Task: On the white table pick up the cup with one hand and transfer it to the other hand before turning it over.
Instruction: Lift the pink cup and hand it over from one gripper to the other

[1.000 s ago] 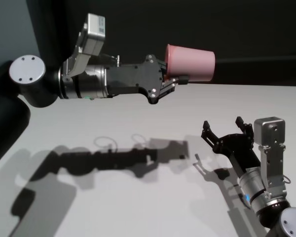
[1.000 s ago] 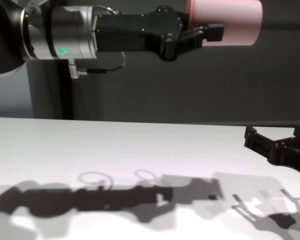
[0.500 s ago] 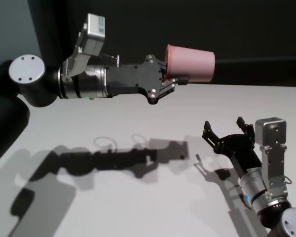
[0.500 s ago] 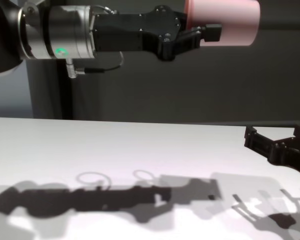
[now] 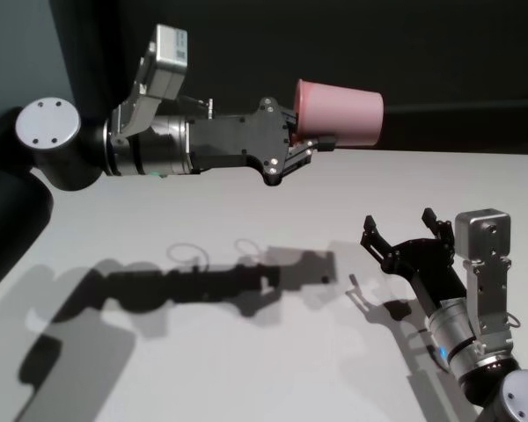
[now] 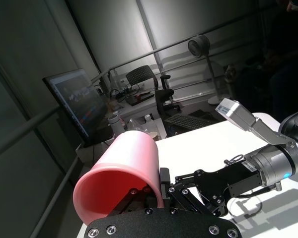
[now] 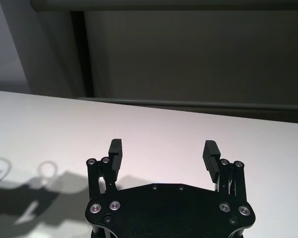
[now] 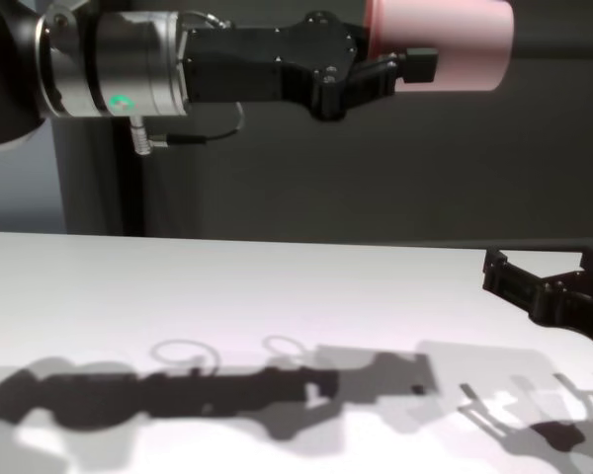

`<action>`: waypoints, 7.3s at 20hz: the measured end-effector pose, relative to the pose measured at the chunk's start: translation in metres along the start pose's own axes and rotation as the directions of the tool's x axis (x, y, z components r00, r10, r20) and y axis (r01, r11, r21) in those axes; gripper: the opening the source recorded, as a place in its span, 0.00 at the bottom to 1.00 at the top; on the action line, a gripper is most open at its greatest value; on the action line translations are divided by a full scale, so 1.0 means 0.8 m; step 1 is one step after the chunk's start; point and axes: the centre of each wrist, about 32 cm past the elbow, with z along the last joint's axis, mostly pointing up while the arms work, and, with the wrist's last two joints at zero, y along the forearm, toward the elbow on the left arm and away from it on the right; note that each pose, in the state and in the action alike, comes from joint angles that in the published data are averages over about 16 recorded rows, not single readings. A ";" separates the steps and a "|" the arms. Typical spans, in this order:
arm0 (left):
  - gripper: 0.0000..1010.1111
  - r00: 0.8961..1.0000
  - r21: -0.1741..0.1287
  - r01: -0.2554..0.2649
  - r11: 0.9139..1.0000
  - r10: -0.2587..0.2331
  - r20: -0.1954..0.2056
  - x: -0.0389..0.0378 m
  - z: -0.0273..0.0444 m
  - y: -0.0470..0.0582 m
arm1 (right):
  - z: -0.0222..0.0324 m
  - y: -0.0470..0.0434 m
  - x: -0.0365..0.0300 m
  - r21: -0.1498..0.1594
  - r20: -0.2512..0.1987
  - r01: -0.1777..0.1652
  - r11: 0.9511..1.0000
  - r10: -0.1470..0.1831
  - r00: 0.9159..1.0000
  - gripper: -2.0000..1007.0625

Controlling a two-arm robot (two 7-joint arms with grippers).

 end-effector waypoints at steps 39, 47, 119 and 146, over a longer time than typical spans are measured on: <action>0.04 1.000 0.000 0.000 1.000 0.000 0.000 0.0000 -0.0002 0.000 | 0.0107 -0.023 0.0407 0.014 -0.343 0.140 0.990 -0.127 0.931 0.99; 0.04 1.000 0.000 0.000 1.000 0.000 0.000 0.0000 -0.0002 0.000 | 0.0239 -0.029 0.0655 0.007 -0.613 0.178 0.984 -0.137 0.778 0.99; 0.04 1.000 0.000 0.000 1.000 0.000 0.000 -0.0001 -0.0003 0.000 | 0.0795 0.043 0.0378 0.299 -0.950 -0.333 0.894 0.313 -0.014 0.99; 0.04 1.000 0.000 0.000 1.000 0.000 0.000 -0.0001 -0.0003 0.000 | 0.0843 0.055 0.0208 0.312 -0.943 -0.360 0.879 0.332 -0.008 0.99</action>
